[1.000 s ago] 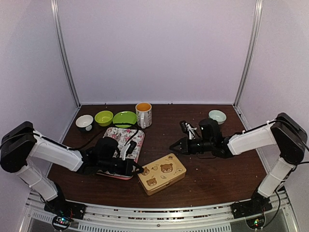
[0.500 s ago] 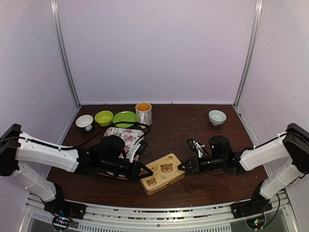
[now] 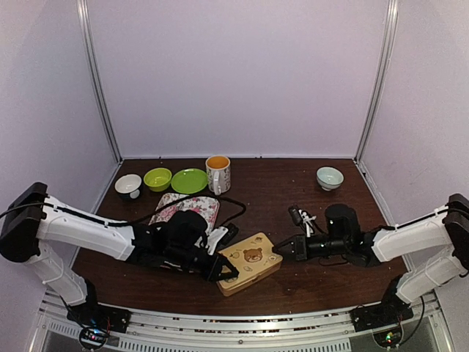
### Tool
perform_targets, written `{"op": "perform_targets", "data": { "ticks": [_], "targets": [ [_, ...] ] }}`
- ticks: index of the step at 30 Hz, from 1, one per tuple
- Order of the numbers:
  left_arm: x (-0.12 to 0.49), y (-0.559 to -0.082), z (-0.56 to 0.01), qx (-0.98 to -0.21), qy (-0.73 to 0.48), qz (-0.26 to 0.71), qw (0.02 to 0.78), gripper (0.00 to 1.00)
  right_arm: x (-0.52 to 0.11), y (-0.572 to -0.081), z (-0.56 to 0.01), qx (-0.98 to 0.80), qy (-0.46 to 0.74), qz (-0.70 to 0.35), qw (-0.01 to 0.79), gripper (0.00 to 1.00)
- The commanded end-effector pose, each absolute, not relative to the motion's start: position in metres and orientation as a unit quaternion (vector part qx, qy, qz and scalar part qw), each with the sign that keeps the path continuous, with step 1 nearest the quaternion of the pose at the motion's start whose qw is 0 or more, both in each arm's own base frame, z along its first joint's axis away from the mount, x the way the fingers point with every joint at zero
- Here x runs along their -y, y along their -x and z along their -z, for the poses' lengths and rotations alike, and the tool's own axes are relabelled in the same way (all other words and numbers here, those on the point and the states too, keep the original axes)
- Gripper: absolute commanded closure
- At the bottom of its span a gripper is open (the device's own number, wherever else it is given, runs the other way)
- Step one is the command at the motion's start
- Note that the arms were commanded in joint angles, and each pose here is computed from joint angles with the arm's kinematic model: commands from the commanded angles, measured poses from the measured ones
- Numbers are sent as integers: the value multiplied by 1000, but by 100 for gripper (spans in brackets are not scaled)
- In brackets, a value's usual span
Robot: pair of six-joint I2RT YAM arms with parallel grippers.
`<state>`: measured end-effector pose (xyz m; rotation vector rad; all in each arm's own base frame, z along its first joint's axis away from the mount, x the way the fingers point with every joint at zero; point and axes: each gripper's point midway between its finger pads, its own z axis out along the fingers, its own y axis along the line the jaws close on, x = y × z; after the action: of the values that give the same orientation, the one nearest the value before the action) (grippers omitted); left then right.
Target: Pack the chocolate
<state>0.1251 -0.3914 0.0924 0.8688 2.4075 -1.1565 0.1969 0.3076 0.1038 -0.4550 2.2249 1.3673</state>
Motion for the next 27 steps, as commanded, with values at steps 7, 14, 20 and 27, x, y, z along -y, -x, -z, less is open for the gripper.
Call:
{"op": "perform_targets", "data": {
  "ticks": [7, 14, 20, 27],
  "targets": [
    [389, -122, -134, -820, -316, 430, 210, 100, -291, -202, -48, -872, 164, -408, 217, 100],
    [386, -105, -68, -838, -305, 422, 162, 100, -287, -203, -35, -880, 162, -394, 213, 100],
    [383, -105, -50, -851, -293, 410, 151, 100, -292, -211, -76, -854, 168, -417, 262, 100],
    [375, -126, -106, -845, -307, 370, 232, 100, -271, -227, -121, -839, 154, -384, 353, 100]
  ]
}}
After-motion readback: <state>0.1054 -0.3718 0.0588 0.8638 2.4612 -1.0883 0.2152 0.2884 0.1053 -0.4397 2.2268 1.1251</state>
